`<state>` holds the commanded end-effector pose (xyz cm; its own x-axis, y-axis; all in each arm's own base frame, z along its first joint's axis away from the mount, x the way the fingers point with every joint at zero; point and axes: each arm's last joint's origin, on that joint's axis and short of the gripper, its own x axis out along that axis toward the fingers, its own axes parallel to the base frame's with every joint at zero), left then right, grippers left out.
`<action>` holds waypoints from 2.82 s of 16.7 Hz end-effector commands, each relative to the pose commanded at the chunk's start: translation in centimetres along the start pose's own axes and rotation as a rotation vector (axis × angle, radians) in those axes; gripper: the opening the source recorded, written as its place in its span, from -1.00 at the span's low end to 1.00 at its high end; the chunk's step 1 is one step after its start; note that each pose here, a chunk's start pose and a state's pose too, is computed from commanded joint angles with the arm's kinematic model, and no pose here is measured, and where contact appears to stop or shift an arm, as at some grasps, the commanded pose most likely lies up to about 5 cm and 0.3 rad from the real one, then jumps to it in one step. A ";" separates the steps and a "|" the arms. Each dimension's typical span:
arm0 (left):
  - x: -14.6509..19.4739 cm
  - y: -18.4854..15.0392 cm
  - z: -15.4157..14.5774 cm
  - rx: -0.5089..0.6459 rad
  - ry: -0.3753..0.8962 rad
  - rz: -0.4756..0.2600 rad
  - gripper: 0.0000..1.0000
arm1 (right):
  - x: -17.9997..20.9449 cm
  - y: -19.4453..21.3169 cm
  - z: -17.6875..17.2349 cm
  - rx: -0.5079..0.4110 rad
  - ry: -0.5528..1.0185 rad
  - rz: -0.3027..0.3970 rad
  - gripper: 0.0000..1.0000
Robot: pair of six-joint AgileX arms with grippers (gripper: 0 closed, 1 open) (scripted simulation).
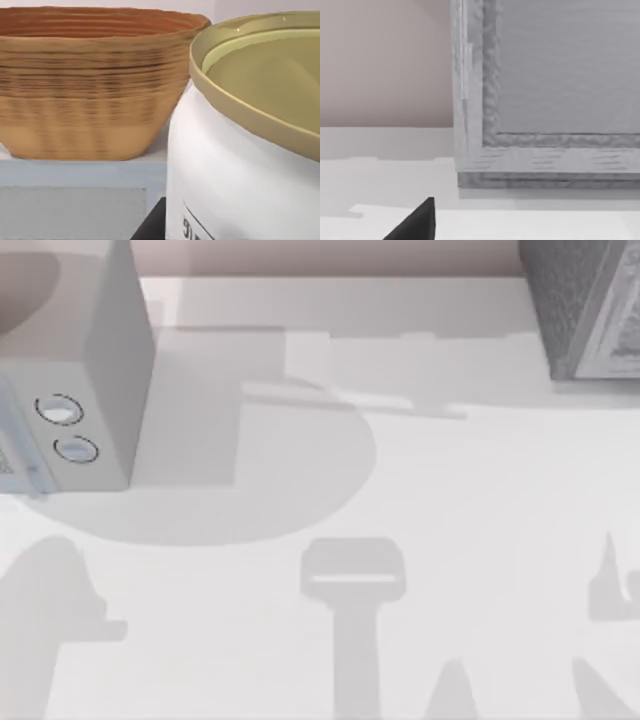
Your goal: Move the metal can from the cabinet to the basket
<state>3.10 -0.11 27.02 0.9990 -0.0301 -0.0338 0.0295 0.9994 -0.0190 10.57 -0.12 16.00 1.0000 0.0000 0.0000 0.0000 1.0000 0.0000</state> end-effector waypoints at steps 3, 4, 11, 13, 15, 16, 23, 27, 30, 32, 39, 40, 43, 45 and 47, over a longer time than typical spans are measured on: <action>-1.6 -0.1 -2.9 0.014 0.044 0.003 -1.00 | 0.0 0.0 0.0 0.000 0.000 0.000 1.00; -1.9 -0.1 -3.5 0.017 0.055 0.006 -1.00 | 0.0 0.0 0.0 0.000 0.000 0.000 1.00; -1.5 -0.1 -4.2 0.017 0.113 0.009 -1.00 | 0.0 0.0 0.0 0.000 0.000 0.000 1.00; -1.5 -0.1 -4.0 0.020 0.114 0.007 -1.00 | 0.0 0.0 0.0 0.000 0.000 0.000 1.00; -1.8 -0.2 -3.1 0.032 0.123 -0.006 -1.00 | 0.0 0.0 0.0 0.000 0.000 0.000 1.00; -2.0 -0.3 -2.3 0.043 0.130 -0.017 -1.00 | 0.0 0.0 0.0 0.000 0.000 0.000 1.00; -1.7 -0.8 7.9 0.151 0.216 -0.177 -1.00 | 0.0 0.0 0.0 0.000 0.000 0.000 1.00; 2.0 0.2 15.5 0.201 0.258 -0.316 -1.00 | 0.0 0.0 0.0 0.000 0.000 0.000 1.00; 6.8 2.5 20.3 0.215 0.272 -0.429 -1.00 | 0.0 0.0 0.0 0.000 0.000 0.000 1.00; 10.6 4.9 22.5 0.211 0.268 -0.502 -1.00 | 0.0 0.0 0.0 0.000 0.000 0.000 1.00; 23.1 16.0 22.7 0.141 0.179 -0.704 -1.00 | 0.0 0.0 0.0 0.000 0.000 0.000 1.00; 24.3 17.5 22.0 0.128 0.161 -0.723 -1.00 | 0.0 0.0 0.0 0.000 0.000 0.000 1.00; 27.1 21.2 19.8 0.096 0.111 -0.761 -1.00 | 0.0 0.0 0.0 0.000 0.000 0.000 1.00; 28.2 22.8 18.5 0.080 0.085 -0.776 -1.00 | 0.0 0.0 0.0 0.000 0.000 0.000 1.00; 28.8 23.6 17.7 0.071 0.072 -0.783 -1.00 | 0.0 0.0 0.0 0.000 0.000 0.000 1.00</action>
<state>33.15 22.97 43.32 0.6819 -0.7243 -0.1015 0.7281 0.6855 0.0000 10.57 -0.12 16.00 1.0000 0.0000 0.0000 0.0000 1.0000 0.0000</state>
